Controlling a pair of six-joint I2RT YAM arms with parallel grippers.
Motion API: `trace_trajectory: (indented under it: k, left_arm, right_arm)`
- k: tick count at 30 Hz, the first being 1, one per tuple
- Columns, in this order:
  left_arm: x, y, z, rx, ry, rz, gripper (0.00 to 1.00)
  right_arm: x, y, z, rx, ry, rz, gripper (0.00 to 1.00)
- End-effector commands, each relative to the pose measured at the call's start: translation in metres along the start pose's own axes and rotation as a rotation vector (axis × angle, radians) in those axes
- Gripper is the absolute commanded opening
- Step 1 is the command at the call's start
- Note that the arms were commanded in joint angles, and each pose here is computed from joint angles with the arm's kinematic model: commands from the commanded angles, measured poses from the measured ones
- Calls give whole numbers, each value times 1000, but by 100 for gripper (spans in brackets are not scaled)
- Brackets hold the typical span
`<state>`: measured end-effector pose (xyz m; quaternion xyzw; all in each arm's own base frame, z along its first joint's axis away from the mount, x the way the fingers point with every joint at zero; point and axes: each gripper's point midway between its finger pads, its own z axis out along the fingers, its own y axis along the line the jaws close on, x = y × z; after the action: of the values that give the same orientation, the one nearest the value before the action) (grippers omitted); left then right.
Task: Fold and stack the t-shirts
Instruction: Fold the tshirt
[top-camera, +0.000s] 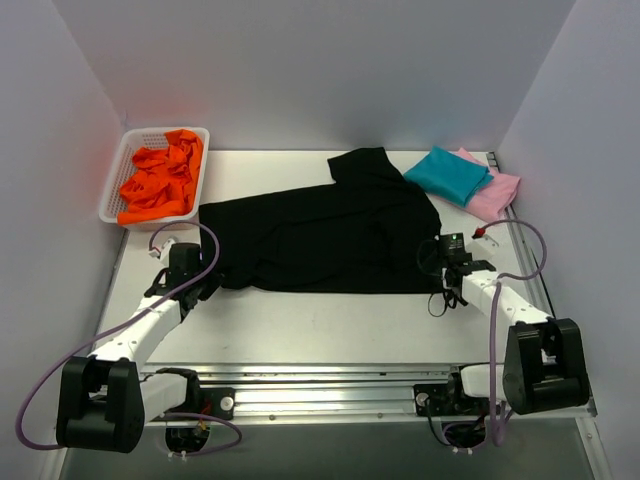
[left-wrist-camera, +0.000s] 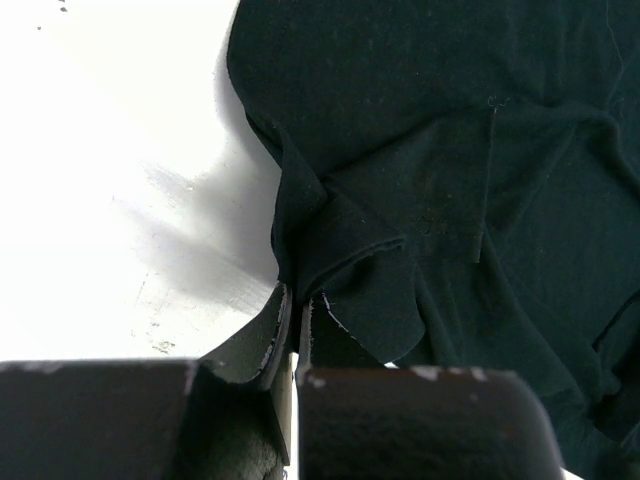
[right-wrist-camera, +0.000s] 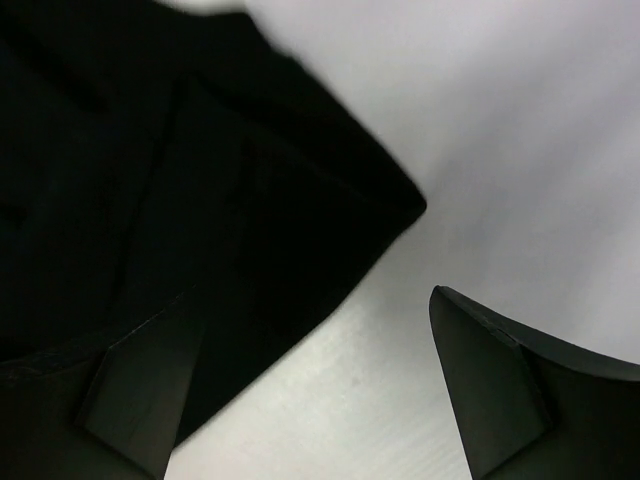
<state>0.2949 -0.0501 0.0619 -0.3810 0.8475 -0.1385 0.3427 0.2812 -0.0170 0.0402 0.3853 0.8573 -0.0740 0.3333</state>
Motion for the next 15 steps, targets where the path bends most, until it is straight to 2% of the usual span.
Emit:
trace_trajectory:
  k: [1,4,8,15]
  left_arm:
    - [-8,-4,-1,16,-30,-8,2]
    - [-8,-5,-1,19,-29,-9,2]
    - [-9,-5,-1,20,-32,-4,2]
    - [-8,-3,-2,16,-30,-5,2]
  right_arm:
    - [40,5,-1,-89,159,-13,89]
    - [46,-1,8,-60,163,-29,87]
    - [39,4,13,-58,149,-16,79]
    - [23,-2,32,1,147,21,74]
